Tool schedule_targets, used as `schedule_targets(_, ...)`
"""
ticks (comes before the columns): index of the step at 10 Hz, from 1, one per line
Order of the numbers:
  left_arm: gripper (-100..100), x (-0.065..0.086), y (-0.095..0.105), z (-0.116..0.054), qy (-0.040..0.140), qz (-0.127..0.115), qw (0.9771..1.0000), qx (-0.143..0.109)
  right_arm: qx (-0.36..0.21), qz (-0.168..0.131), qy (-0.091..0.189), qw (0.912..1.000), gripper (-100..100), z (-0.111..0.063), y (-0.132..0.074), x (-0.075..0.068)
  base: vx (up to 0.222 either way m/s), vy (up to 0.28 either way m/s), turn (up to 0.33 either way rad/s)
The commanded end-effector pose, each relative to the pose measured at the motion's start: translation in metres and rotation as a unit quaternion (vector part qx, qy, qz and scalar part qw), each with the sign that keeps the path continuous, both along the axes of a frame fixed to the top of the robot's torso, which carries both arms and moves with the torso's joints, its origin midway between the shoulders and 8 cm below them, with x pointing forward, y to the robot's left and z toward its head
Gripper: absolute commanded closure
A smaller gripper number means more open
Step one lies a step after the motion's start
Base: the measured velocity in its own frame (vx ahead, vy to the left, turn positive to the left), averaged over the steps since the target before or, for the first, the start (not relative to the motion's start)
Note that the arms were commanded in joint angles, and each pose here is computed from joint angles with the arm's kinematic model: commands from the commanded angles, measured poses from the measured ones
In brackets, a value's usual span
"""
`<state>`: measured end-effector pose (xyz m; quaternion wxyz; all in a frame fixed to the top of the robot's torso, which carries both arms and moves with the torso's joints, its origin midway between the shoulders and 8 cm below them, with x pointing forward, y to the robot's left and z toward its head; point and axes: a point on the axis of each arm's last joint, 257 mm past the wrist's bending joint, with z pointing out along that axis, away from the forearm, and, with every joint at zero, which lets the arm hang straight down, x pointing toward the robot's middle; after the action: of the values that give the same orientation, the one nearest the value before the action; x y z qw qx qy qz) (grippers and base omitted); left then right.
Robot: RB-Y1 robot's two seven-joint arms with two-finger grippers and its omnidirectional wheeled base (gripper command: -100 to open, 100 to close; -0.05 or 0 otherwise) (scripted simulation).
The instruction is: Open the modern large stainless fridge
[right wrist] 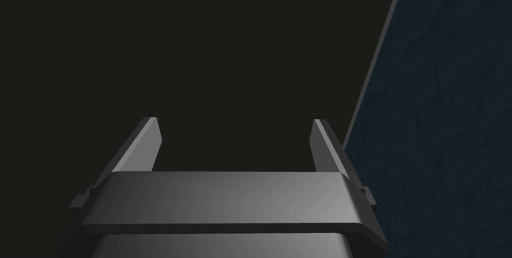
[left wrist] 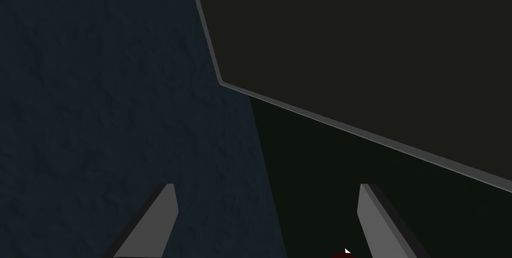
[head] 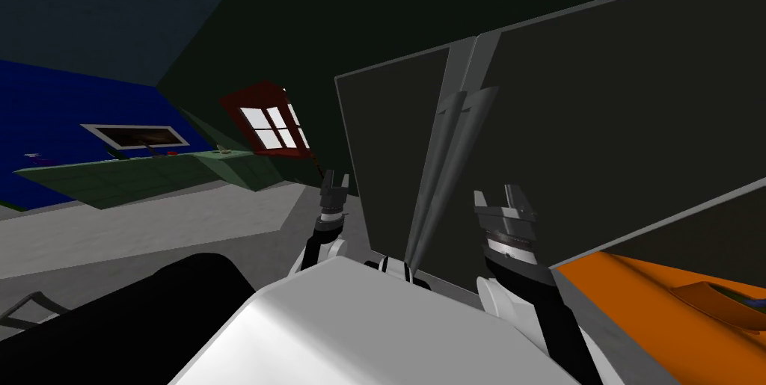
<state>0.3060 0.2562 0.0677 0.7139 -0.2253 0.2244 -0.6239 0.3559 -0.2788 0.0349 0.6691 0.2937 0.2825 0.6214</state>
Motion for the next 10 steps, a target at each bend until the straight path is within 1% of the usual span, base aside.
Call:
schedule_targets(1, 0, 0.0, 0.0, 0.0, 0.0, 0.0, 1.0, 0.0, -0.042, 0.009, 0.008, 0.999, -100, -0.001, 0.006, 0.003, 0.023, 0.036, -0.097)
schedule_targets(2, 0, 0.0, 0.0, 0.0, 0.0, 0.0, 1.0, 0.0, -0.047, 0.011, 0.009, 0.9988, -100, -0.001, 0.007, 0.003, 0.017, 0.031, -0.043)
schedule_targets(3, 0, 0.0, 0.0, 0.0, 0.0, 0.0, 1.0, 0.0, -0.072, 0.015, 0.013, 0.9972, -100, -0.002, 0.009, 0.006, 0.012, 0.041, -0.128)
schedule_targets(4, 0, 0.0, 0.0, 0.0, 0.0, 0.0, 1.0, 0.0, -0.075, 0.016, 0.014, 0.9969, -100, -0.002, 0.01, 0.006, 0.01, 0.04, -0.047)
schedule_targets(5, 0, 0.0, 0.0, 0.0, 0.0, 0.0, 1.0, 0.0, -0.103, 0.018, 0.018, 0.9943, -100, -0.003, 0.012, 0.008, 0.015, 0.047, -0.088)
schedule_targets(6, 0, 0.0, 0.0, 0.0, 0.0, 0.0, 1.0, 0.0, -0.126, 0.018, 0.022, 0.9916, -100, -0.004, 0.013, 0.011, 0.032, 0.072, -0.295)
schedule_targets(7, 0, 0.0, 0.0, 0.0, 0.0, 0.0, 1.0, 0.0, -0.137, 0.022, 0.023, 0.99, -100, -0.004, 0.015, 0.011, 0.021, 0.058, 0.027)
schedule_targets(8, 0, 0.0, 0.0, 0.0, 0.0, 0.0, 1.0, 0.0, -0.163, 0.021, 0.026, 0.986, -100, -0.005, 0.016, 0.013, 0.021, 0.061, -0.141)
schedule_targets(9, 0, 0.0, 0.0, 0.0, 0.0, 0.0, 1.0, 0.0, -0.17, 0.024, 0.027, 0.9848, -100, -0.005, 0.017, 0.014, 0.014, 0.05, -0.089)
schedule_targets(10, 0, 0.0, 0.0, 0.0, 0.0, 0.0, 1.0, 0.0, -0.199, 0.023, 0.029, 0.9794, -100, -0.005, 0.018, 0.016, 0.018, 0.058, -0.151)
